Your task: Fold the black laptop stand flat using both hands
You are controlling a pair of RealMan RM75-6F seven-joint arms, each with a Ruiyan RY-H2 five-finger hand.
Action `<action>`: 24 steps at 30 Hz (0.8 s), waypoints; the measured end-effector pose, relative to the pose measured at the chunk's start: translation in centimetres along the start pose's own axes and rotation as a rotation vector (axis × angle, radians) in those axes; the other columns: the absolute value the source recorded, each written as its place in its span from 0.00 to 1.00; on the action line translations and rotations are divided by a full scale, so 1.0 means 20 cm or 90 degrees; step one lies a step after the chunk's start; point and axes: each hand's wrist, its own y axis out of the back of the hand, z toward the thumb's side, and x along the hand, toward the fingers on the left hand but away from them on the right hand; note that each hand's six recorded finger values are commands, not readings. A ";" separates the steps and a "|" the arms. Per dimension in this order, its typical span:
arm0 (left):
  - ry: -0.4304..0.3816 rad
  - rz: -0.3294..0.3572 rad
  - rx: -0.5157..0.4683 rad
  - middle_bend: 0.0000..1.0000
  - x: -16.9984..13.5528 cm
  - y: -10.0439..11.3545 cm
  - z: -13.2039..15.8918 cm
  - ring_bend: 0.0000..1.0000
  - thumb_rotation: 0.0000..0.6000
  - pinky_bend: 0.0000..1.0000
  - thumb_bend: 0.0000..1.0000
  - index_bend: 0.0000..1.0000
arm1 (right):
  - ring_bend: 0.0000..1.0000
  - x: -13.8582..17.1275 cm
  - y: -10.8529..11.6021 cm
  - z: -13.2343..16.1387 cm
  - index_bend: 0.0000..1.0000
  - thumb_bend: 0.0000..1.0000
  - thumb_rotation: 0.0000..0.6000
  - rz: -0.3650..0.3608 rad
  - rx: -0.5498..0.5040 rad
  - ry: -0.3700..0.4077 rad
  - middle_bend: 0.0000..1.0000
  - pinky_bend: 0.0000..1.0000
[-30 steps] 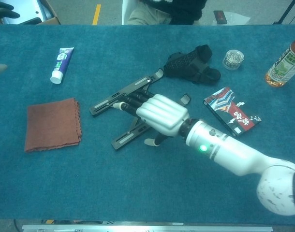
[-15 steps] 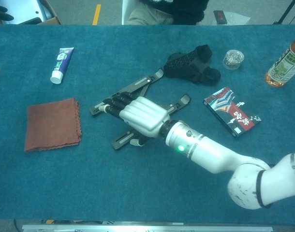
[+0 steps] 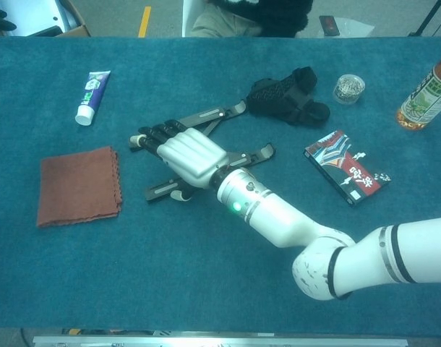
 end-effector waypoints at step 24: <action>0.007 -0.007 0.010 0.00 -0.02 0.00 -0.02 0.00 1.00 0.00 0.28 0.04 | 0.00 -0.05 0.28 -0.48 0.00 0.21 1.00 0.053 -0.120 -0.130 0.25 0.05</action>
